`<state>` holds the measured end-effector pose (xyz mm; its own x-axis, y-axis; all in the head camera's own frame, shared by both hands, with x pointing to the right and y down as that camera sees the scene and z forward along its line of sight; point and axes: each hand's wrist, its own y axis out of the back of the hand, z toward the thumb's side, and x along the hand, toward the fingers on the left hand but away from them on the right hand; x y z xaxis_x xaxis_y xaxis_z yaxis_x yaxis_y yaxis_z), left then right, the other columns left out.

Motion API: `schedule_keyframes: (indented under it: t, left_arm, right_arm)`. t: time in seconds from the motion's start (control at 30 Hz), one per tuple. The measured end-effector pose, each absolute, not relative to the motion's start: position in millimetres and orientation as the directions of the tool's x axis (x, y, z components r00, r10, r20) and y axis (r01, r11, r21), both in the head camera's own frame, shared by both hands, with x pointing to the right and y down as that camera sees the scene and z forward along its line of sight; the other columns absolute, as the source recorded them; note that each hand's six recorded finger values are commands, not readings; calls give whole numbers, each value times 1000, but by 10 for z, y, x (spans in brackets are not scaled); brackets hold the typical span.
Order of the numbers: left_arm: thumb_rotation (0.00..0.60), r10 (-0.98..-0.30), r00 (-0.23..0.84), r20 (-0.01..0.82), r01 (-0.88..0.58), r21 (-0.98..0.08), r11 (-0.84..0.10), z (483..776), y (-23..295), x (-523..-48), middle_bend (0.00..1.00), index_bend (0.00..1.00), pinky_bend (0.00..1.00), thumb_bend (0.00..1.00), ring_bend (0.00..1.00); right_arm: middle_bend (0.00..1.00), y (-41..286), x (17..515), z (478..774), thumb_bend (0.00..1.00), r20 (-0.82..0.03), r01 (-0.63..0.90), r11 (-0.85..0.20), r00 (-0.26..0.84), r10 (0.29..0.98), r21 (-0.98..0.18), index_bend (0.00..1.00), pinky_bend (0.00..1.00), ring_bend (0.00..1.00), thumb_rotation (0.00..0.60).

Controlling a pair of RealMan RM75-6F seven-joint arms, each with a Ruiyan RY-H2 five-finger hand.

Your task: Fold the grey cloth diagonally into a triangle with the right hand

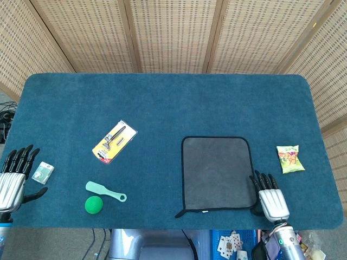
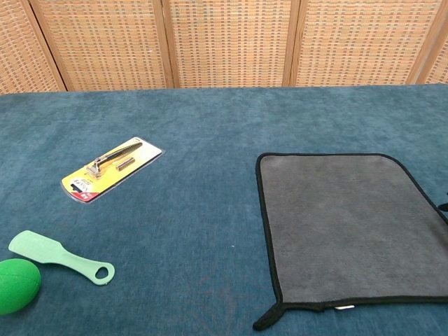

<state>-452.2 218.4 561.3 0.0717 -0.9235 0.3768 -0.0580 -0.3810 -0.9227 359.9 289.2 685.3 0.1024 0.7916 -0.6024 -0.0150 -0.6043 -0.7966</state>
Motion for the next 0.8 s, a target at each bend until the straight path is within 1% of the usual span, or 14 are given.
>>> schedule_keyframes:
  t: [0.03, 0.1, 0.2, 0.3, 0.4, 0.6, 0.7, 0.8]
  left_arm:
    - [600, -924, 72, 377, -58, -923, -381, 5613, 2184, -4521, 0, 0, 0, 55, 0]
    - [600, -924, 73, 377, -58, -923, -381, 5614, 2183, -4517, 0, 0, 0, 55, 0]
    - [600, -923, 74, 377, -58, -923, -381, 5616, 2184, -4517, 0, 0, 0, 55, 0]
    - [600, -923, 74, 378, -58, -922, -383, 5620, 2184, -4516, 0, 0, 0, 55, 0]
    - [600, -923, 74, 377, -59, -922, -382, 5618, 2183, -4514, 0, 0, 0, 55, 0]
    - [600, -924, 74, 374, -62, -923, -379, 5606, 2186, -4515, 0, 0, 0, 55, 0]
    - [600, -925, 75, 372, -64, -924, -377, 5601, 2184, -4514, 0, 0, 0, 56, 0]
    - [600, -925, 77, 372, -65, -924, -377, 5601, 2183, -4513, 0, 0, 0, 56, 0]
  right_arm:
    - [0, 2892, 3596, 6856, 165, -602, -15, -604, 104, 792, -797, 94, 0, 0, 600]
    - [0, 2888, 3588, 6860, 285, -601, -10, -603, 106, 793, -798, 107, 0, 0, 600]
    - [0, 2877, 3584, 6853, 345, -594, -6, -597, 108, 797, -802, 136, 0, 0, 600]
    - [0, 2863, 3582, 6834, 345, -582, -1, -586, 111, 805, -810, 182, 0, 0, 600]
    - [0, 2849, 3574, 6812, 346, -568, 6, -572, 114, 815, -820, 263, 0, 0, 600]
    - [12, 2830, 3559, 6785, 345, -535, 24, -541, 124, 836, -841, 394, 0, 0, 600]
    - [43, 2829, 3551, 6786, 346, -526, 25, -533, 126, 841, -846, 446, 0, 0, 600]
    - [53, 2824, 3549, 6789, 346, -521, 24, -528, 126, 844, -849, 465, 0, 0, 600]
